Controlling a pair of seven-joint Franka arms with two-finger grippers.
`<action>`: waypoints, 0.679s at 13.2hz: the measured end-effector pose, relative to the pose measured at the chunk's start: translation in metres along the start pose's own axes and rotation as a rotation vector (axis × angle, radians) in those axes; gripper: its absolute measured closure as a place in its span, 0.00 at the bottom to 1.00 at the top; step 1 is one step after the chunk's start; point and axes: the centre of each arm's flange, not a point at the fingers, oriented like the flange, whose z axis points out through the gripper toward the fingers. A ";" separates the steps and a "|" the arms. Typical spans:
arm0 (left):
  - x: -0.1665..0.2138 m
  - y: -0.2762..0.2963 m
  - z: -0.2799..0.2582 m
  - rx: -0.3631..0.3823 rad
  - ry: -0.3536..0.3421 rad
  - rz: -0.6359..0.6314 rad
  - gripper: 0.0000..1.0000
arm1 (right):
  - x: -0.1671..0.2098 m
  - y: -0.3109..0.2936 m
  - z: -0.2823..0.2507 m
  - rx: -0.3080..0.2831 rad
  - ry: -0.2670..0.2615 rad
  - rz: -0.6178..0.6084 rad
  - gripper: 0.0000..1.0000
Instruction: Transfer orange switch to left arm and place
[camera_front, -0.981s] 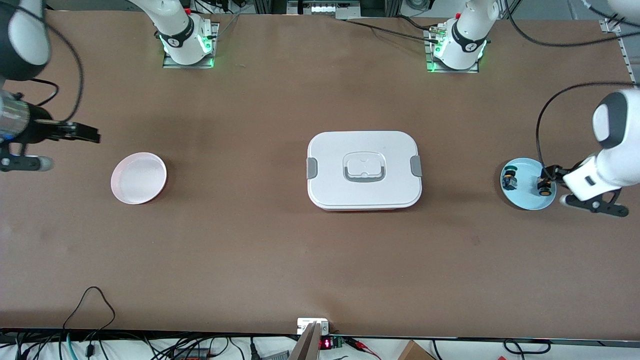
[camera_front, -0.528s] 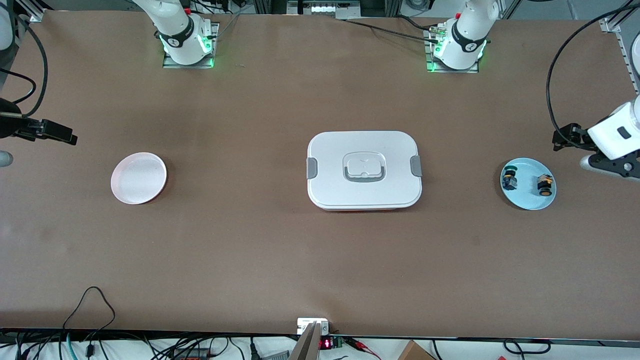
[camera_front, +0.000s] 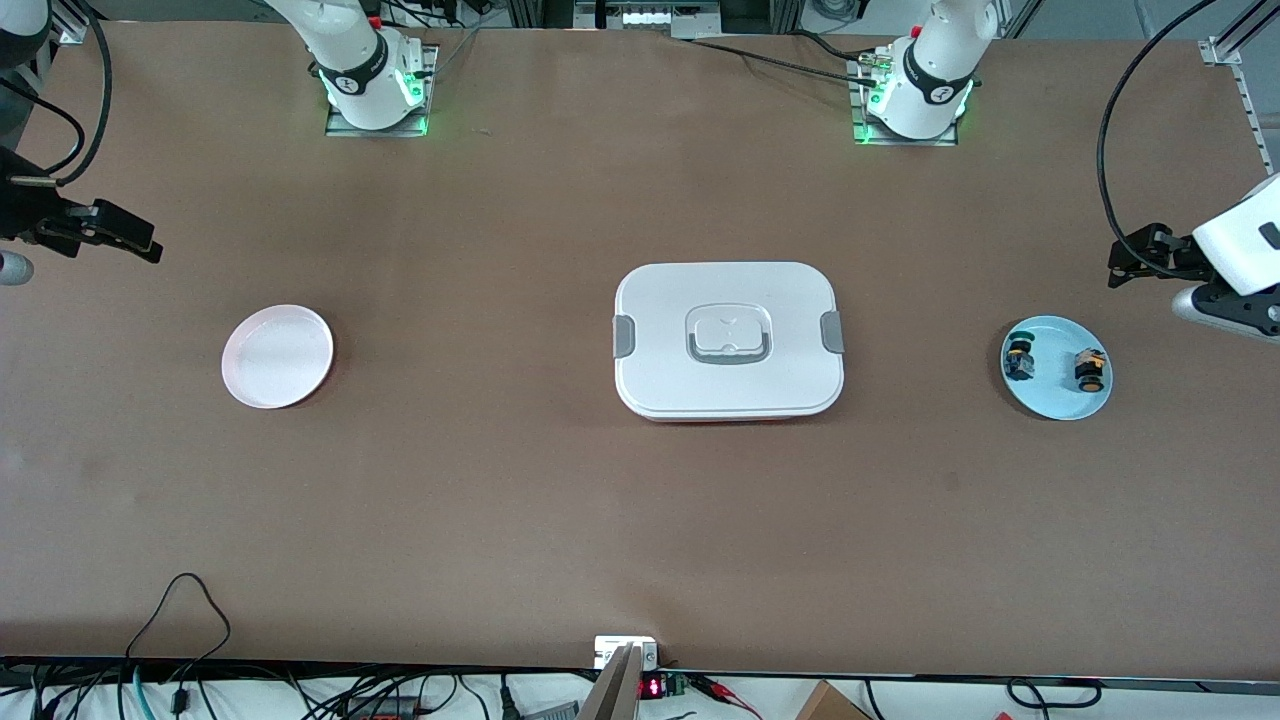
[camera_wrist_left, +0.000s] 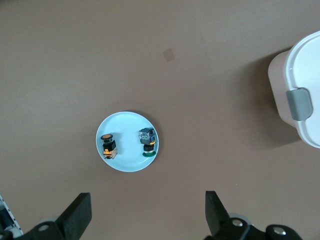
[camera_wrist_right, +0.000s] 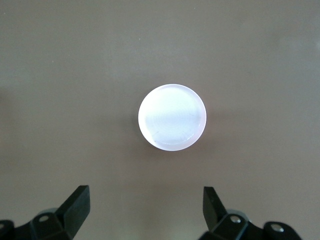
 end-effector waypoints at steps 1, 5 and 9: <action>0.002 0.005 -0.004 0.005 0.005 0.007 0.00 | -0.001 0.000 -0.001 0.000 -0.002 -0.001 0.00; -0.005 0.035 -0.019 -0.011 0.011 -0.053 0.00 | -0.003 -0.012 -0.004 -0.001 -0.002 -0.024 0.00; -0.033 0.046 -0.012 -0.072 -0.013 -0.238 0.00 | -0.003 -0.015 -0.004 -0.001 -0.003 -0.031 0.00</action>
